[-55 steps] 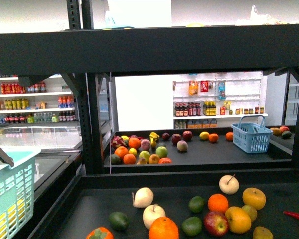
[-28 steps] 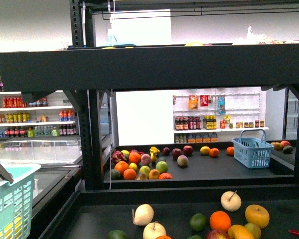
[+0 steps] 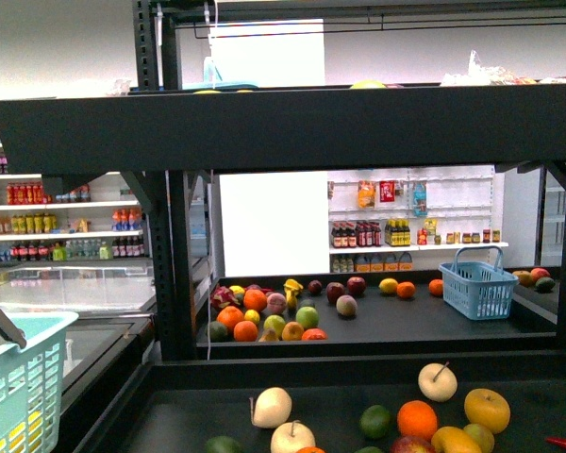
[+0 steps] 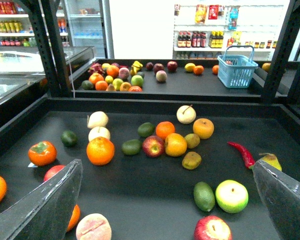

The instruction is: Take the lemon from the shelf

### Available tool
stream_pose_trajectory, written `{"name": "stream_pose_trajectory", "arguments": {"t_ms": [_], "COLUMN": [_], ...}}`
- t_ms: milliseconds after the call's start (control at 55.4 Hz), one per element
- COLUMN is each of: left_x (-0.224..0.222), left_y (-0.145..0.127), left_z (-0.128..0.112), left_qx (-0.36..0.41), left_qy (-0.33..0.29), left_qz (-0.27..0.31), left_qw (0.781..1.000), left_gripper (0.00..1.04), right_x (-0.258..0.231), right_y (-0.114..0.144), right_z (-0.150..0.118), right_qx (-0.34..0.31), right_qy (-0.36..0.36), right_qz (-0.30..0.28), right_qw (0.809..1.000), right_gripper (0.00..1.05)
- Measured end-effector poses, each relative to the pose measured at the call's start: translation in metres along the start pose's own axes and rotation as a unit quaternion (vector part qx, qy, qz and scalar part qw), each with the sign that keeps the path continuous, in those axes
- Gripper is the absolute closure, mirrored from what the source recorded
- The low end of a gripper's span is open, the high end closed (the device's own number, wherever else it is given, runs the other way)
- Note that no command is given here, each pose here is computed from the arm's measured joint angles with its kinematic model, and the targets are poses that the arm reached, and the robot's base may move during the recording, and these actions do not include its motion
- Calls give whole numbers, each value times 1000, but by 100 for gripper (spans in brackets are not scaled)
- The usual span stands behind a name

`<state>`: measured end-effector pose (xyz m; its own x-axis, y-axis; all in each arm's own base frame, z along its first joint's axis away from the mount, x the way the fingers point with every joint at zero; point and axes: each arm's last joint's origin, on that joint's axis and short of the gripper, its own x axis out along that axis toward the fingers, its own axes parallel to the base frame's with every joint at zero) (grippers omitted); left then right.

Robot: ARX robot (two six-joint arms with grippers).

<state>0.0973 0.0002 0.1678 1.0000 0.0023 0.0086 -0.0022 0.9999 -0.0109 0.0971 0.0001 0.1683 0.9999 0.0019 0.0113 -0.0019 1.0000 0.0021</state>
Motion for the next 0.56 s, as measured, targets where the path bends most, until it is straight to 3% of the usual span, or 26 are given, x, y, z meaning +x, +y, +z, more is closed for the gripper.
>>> {"name": "stream_pose_trajectory", "arguments": {"t_ms": [271,559], "left_x": [0,0], "left_y": [0,0], "left_z": [0,0], "left_qx": [0,1], "left_qy": [0,0], "left_qz": [0,0], "left_qw": [1000,1000], "left_gripper": [7,8], "right_x": [0,0], "right_y": [0,0], "right_z": [0,0], "right_qx": [0,0], "right_qy": [0,0], "right_qz": [0,0], "right_qw": [1000,1000], "right_gripper": [2,2]}}
